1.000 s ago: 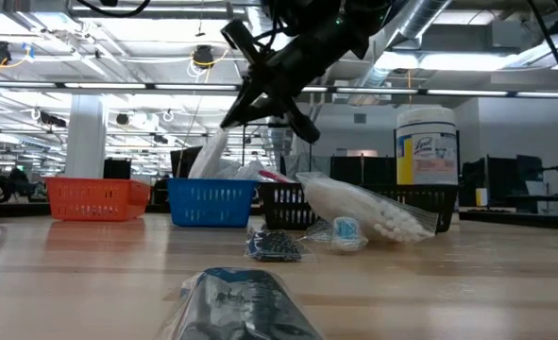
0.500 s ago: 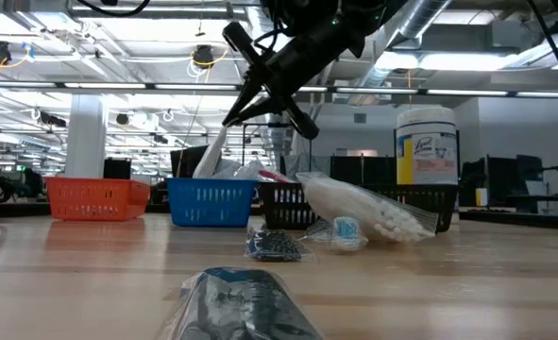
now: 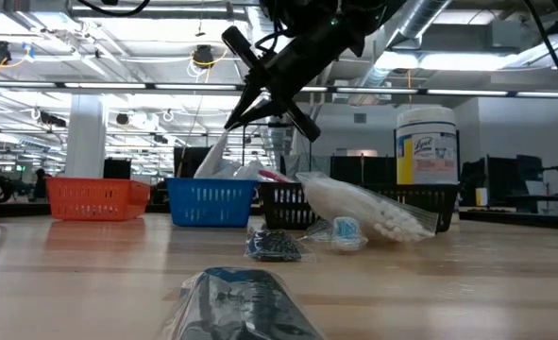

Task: Pick & Place Travel size toiletries
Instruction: Put the pack of cotton buds into the blue bin

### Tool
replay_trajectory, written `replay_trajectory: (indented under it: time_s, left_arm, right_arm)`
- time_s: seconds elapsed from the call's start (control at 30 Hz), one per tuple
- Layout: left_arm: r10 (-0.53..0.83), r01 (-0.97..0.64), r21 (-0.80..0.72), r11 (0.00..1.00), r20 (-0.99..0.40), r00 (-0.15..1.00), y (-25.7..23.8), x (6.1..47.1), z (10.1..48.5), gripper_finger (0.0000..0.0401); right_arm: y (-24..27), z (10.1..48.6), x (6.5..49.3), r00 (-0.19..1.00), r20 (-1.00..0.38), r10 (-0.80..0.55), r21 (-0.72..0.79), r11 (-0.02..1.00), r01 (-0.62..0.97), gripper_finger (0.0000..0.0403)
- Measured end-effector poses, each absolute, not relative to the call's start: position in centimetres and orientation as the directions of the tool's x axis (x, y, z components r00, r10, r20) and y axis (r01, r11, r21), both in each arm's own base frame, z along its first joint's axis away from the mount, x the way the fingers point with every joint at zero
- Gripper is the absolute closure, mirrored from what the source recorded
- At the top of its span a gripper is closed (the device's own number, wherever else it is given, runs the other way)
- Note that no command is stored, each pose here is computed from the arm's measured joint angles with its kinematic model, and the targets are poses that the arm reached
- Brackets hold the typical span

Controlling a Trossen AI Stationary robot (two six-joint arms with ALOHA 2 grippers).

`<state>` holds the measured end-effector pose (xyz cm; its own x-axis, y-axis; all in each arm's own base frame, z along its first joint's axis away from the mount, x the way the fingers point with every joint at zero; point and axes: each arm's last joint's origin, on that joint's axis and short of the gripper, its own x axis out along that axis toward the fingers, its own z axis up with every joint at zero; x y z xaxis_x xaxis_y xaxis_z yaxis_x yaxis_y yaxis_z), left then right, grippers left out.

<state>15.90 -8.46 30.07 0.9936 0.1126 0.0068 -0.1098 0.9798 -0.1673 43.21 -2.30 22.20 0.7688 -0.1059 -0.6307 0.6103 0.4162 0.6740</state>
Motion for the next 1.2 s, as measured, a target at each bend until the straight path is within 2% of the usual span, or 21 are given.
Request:
replay_trajectory:
  time_s: [0.3, 0.5, 0.63, 0.8, 0.97, 1.2]
  left_arm:
    - [0.113, -0.11, -0.168, 0.98, 0.007, 0.994, -8.5, 15.9, 30.1, 0.0082]
    - [0.119, -0.119, -0.153, 0.981, -0.009, 0.993, -8.4, 15.9, 29.9, 0.0082]
    - [0.219, -0.225, -0.103, 0.969, -0.062, 0.974, -7.9, 16.0, 29.2, 0.0082]
    - [0.225, -0.232, -0.129, 0.964, -0.065, 0.972, -7.4, 16.3, 29.2, 0.0082]
    - [0.207, -0.215, -0.126, 0.968, -0.07, 0.976, -7.5, 16.2, 29.1, 0.0082]
    - [0.208, -0.217, -0.129, 0.968, -0.082, 0.975, -7.5, 16.2, 29.0, 0.0082]
  right_arm:
    - [-3.3, 22.5, 43.3, 0.773, -0.618, -0.147, 0.673, 0.41, 0.616, 0.0403]
    - [-1.1, 21.6, 43.8, 0.769, -0.629, -0.115, 0.658, 0.447, 0.606, 0.0403]
    - [-2.1, 20.8, 44.8, 0.759, -0.639, -0.125, 0.654, 0.433, 0.621, 0.0403]
    - [-3.7, 17.9, 47.1, 0.661, -0.748, -0.061, 0.583, 0.418, 0.697, 0.0403]
    - [-2.6, 19.1, 48.9, 0.665, -0.742, -0.082, 0.561, 0.466, 0.684, 0.0403]
    - [-2.2, 20.8, 48.6, 0.673, -0.734, -0.093, 0.55, 0.499, 0.669, 0.0403]
